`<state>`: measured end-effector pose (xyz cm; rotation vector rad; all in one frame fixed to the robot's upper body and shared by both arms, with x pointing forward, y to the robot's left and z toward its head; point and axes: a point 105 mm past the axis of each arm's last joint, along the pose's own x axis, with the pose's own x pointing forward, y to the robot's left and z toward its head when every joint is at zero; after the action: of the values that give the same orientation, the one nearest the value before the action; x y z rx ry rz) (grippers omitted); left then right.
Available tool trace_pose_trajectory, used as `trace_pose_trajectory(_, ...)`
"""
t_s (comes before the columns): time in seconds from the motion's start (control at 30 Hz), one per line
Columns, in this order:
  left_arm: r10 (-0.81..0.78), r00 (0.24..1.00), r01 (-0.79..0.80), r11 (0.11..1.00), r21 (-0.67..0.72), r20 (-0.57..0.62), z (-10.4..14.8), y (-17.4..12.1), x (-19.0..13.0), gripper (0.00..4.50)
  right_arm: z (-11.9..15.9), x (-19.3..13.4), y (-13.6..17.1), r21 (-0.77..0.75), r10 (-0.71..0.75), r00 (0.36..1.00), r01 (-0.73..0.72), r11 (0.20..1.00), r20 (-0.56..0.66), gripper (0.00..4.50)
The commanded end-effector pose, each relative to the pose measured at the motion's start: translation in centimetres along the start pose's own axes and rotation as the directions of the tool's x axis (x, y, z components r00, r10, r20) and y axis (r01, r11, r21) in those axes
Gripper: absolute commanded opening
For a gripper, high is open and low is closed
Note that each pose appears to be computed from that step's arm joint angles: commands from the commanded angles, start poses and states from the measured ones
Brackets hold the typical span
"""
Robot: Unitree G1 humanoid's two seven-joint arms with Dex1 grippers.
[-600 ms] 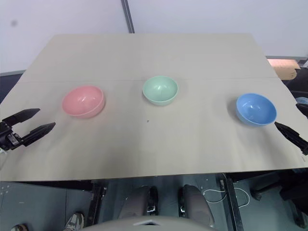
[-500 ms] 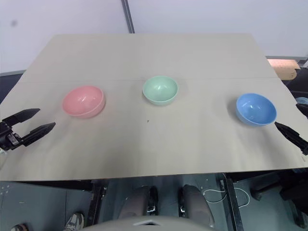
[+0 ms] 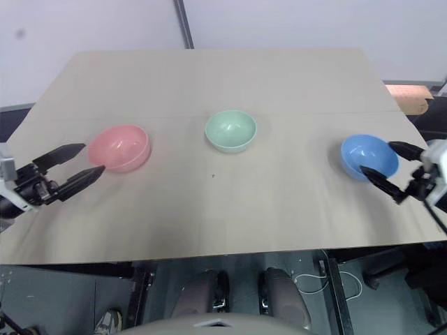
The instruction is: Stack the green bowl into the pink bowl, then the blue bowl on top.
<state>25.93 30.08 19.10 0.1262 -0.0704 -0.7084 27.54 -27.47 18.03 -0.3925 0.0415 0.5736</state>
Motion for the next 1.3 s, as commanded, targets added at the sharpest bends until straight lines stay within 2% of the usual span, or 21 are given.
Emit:
trace_pose_trajectory(0.03,0.020,1.000,-0.021,0.997,0.079,0.011,0.9,-0.6,2.8,4.45,3.2,4.6,3.4,-0.076,0.126,0.990,-0.121,0.990,0.067,4.50)
trace_pose_trajectory(0.1,0.090,0.995,-0.084,0.984,0.156,-0.036,0.6,-0.3,3.3,4.45,4.1,5.4,4.5,-0.087,0.174,0.980,-0.165,0.982,0.097,4.50)
trace_pose_trajectory(0.17,0.244,0.958,-0.190,0.935,0.299,-0.152,0.1,0.8,3.3,4.45,5.7,5.4,6.2,-0.128,0.264,0.949,-0.243,0.961,0.175,4.50)
trace_pose_trajectory(0.27,0.356,0.900,-0.250,0.894,0.372,-0.252,0.2,1.5,3.6,4.45,6.6,5.0,7.8,-0.138,0.357,0.907,-0.333,0.933,0.224,4.50)
trace_pose_trajectory(0.37,0.397,0.813,-0.157,0.854,0.496,-0.425,-0.8,1.5,3.9,4.45,7.1,4.8,9.5,-0.160,0.437,0.864,-0.409,0.899,0.249,4.50)
trace_pose_trajectory(0.6,0.423,0.710,-0.033,0.818,0.574,-0.563,-2.2,0.8,4.7,4.45,6.8,5.1,10.0,-0.183,0.454,0.855,-0.419,0.889,0.250,4.50)
trace_pose_trajectory(0.77,0.422,0.696,0.006,0.805,0.593,-0.580,-2.6,1.0,5.5,2.30,6.5,4.8,9.4,-0.185,0.437,0.867,-0.401,0.897,0.238,4.50)
trace_pose_trajectory(0.8,0.429,0.698,-0.004,0.803,0.595,-0.573,-2.5,1.2,5.7,2.06,6.4,4.7,9.3,-0.184,0.433,0.870,-0.397,0.899,0.238,4.50)
trace_pose_trajectory(0.87,0.428,0.698,-0.004,0.804,0.594,-0.574,-2.5,1.3,6.0,1.09,6.2,4.6,9.2,-0.182,0.425,0.874,-0.390,0.903,0.236,4.50)
trace_pose_trajectory(0.97,0.402,0.701,0.005,0.824,0.567,-0.589,-2.5,1.2,6.3,0.08,5.9,4.4,9.2,-0.178,0.413,0.881,-0.379,0.908,0.231,4.50)
trace_pose_trajectory(1.03,0.359,0.725,0.029,0.837,0.547,-0.588,-2.3,0.6,6.9,0.08,5.9,4.3,9.2,-0.175,0.404,0.885,-0.371,0.912,0.231,4.50)
trace_pose_trajectory(1.13,0.205,0.790,0.156,0.845,0.511,-0.579,-1.4,-2.0,8.1,0.08,5.7,4.0,9.0,-0.168,0.386,0.894,-0.354,0.920,0.227,4.50)
trace_pose_trajectory(1.3,0.092,0.826,0.247,0.827,0.504,-0.557,-0.4,-3.7,8.6,0.08,5.4,3.5,8.8,-0.158,0.362,0.907,-0.333,0.930,0.217,4.50)
